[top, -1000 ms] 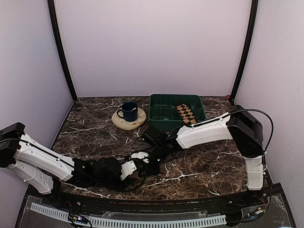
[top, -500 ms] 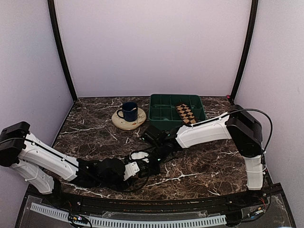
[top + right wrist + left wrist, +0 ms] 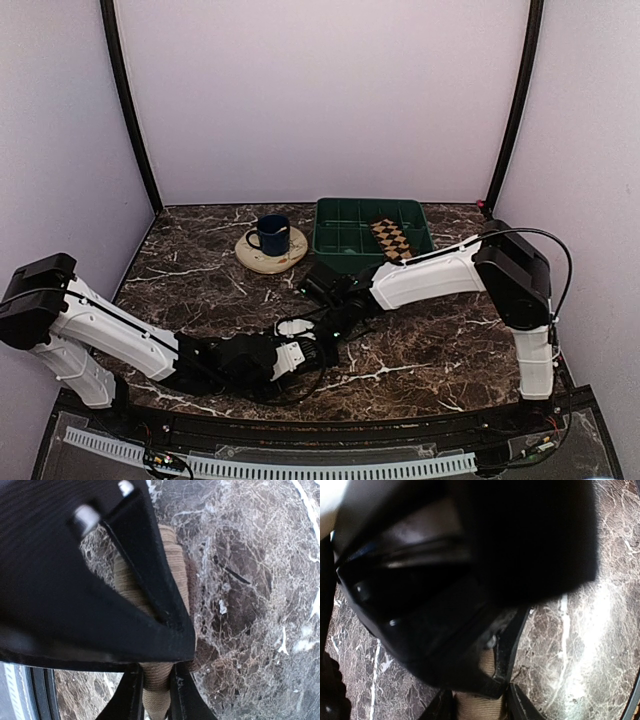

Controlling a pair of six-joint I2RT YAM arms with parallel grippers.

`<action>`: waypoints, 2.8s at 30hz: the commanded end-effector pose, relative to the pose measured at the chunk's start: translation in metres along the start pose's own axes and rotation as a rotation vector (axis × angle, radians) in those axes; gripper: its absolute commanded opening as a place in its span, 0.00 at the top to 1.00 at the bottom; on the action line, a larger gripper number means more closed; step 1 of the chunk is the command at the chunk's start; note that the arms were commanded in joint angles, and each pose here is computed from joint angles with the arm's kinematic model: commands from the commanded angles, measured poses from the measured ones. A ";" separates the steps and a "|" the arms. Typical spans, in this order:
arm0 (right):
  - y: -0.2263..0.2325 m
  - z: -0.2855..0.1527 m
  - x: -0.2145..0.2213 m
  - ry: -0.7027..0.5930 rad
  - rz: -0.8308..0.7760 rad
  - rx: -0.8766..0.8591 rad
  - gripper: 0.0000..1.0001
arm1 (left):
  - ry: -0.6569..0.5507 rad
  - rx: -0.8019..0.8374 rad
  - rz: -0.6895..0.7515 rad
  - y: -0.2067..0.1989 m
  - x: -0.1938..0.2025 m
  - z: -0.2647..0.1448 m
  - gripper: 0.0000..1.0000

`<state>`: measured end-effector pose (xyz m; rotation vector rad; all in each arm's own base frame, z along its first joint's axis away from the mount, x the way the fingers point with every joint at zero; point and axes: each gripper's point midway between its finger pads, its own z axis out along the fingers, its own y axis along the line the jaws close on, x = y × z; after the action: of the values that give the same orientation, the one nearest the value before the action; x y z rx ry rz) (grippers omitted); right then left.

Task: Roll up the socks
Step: Roll the sock at the center of the board.

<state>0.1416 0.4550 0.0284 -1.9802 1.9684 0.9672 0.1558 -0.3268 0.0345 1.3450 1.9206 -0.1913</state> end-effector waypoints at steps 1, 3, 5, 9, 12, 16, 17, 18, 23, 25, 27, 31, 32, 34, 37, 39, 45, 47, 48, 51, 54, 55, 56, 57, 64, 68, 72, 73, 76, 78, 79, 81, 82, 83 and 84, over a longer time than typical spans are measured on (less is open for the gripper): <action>0.012 0.021 0.063 0.206 0.120 -0.060 1.00 | 0.084 -0.014 0.018 0.000 0.015 0.005 0.62; 0.013 0.020 0.065 0.209 0.122 -0.063 1.00 | 0.105 -0.023 0.005 0.000 0.019 0.006 0.62; 0.013 0.020 0.065 0.211 0.122 -0.065 1.00 | 0.126 -0.034 -0.009 0.002 0.022 0.007 0.62; 0.013 0.018 0.067 0.214 0.124 -0.068 1.00 | 0.151 -0.051 -0.045 0.005 0.025 0.005 0.62; 0.013 0.017 0.067 0.212 0.126 -0.071 1.00 | 0.172 -0.058 -0.067 0.006 0.028 0.004 0.62; 0.014 0.017 0.068 0.214 0.129 -0.075 1.00 | 0.209 -0.069 -0.087 0.007 0.035 0.003 0.61; 0.015 0.017 0.068 0.215 0.128 -0.076 1.00 | 0.216 -0.069 -0.091 0.007 0.036 0.003 0.61; 0.015 0.016 0.068 0.214 0.128 -0.077 1.00 | 0.221 -0.068 -0.092 0.006 0.038 0.003 0.61; 0.015 0.015 0.068 0.216 0.131 -0.077 1.00 | 0.250 -0.069 -0.095 0.006 0.044 0.002 0.61; 0.016 0.014 0.069 0.216 0.134 -0.078 1.00 | 0.254 -0.066 -0.099 0.005 0.045 0.002 0.61; 0.016 0.014 0.069 0.218 0.138 -0.078 1.00 | 0.257 -0.056 -0.102 0.003 0.045 0.002 0.61; 0.016 0.012 0.069 0.219 0.139 -0.078 1.00 | 0.281 -0.033 -0.094 -0.002 0.047 0.005 0.61; 0.016 0.011 0.068 0.217 0.139 -0.079 1.00 | 0.286 -0.026 -0.089 -0.003 0.048 0.006 0.61; 0.016 0.011 0.069 0.218 0.140 -0.081 1.00 | 0.294 -0.014 -0.077 -0.006 0.050 0.008 0.61; 0.017 0.011 0.070 0.223 0.145 -0.088 1.00 | 0.300 0.004 -0.060 -0.010 0.050 0.011 0.61; 0.018 0.011 0.071 0.224 0.148 -0.093 1.00 | 0.305 0.020 -0.051 -0.013 0.051 0.012 0.61; 0.022 0.010 0.075 0.234 0.154 -0.109 1.00 | 0.340 0.051 -0.038 -0.021 0.057 0.018 0.61; 0.022 0.008 0.075 0.234 0.159 -0.112 1.00 | 0.347 0.059 -0.033 -0.023 0.058 0.020 0.62; 0.022 0.007 0.074 0.232 0.160 -0.111 1.00 | 0.353 0.064 -0.030 -0.024 0.059 0.021 0.62; 0.021 0.004 0.074 0.230 0.167 -0.115 1.00 | 0.367 0.075 -0.019 -0.027 0.061 0.024 0.62; 0.020 0.003 0.075 0.235 0.171 -0.115 1.00 | 0.372 0.086 -0.014 -0.028 0.062 0.026 0.62; 0.020 0.003 0.076 0.237 0.173 -0.117 1.00 | 0.373 0.096 -0.012 -0.030 0.061 0.026 0.62; 0.020 0.003 0.077 0.240 0.174 -0.118 1.00 | 0.381 0.104 -0.010 -0.032 0.062 0.026 0.62; 0.019 0.003 0.077 0.239 0.176 -0.118 1.00 | 0.388 0.110 -0.007 -0.033 0.063 0.027 0.62; 0.013 -0.007 0.079 0.231 0.201 -0.120 1.00 | 0.402 0.150 0.019 -0.041 0.062 0.031 0.62; 0.013 -0.008 0.080 0.233 0.203 -0.119 1.00 | 0.410 0.158 0.034 -0.042 0.063 0.033 0.65; 0.013 -0.009 0.082 0.232 0.211 -0.119 1.00 | 0.417 0.168 0.035 -0.044 0.064 0.034 0.79; 0.012 -0.010 0.082 0.229 0.216 -0.119 1.00 | 0.418 0.167 0.034 -0.044 0.064 0.034 0.85; 0.012 -0.011 0.082 0.216 0.225 -0.120 0.98 | 0.429 0.172 0.033 -0.045 0.065 0.035 0.93; 0.011 -0.012 0.081 0.210 0.229 -0.121 0.95 | 0.437 0.179 0.030 -0.047 0.066 0.036 0.95; 0.012 -0.012 0.081 0.208 0.230 -0.121 0.93 | 0.442 0.184 0.030 -0.047 0.068 0.036 0.97; 0.012 -0.012 0.080 0.200 0.235 -0.122 0.87 | 0.447 0.193 0.028 -0.049 0.068 0.036 1.00; 0.012 -0.012 0.079 0.196 0.238 -0.125 0.85 | 0.450 0.196 0.026 -0.050 0.069 0.036 1.00; 0.012 -0.011 0.080 0.193 0.242 -0.129 0.83 | 0.452 0.205 0.025 -0.052 0.069 0.036 1.00; 0.012 -0.011 0.080 0.189 0.246 -0.132 0.82 | 0.457 0.211 0.024 -0.053 0.070 0.036 1.00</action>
<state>0.1511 0.4039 0.0259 -1.9680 2.1453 1.1068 0.1552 -0.3724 0.0231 1.3809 2.0787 -0.2000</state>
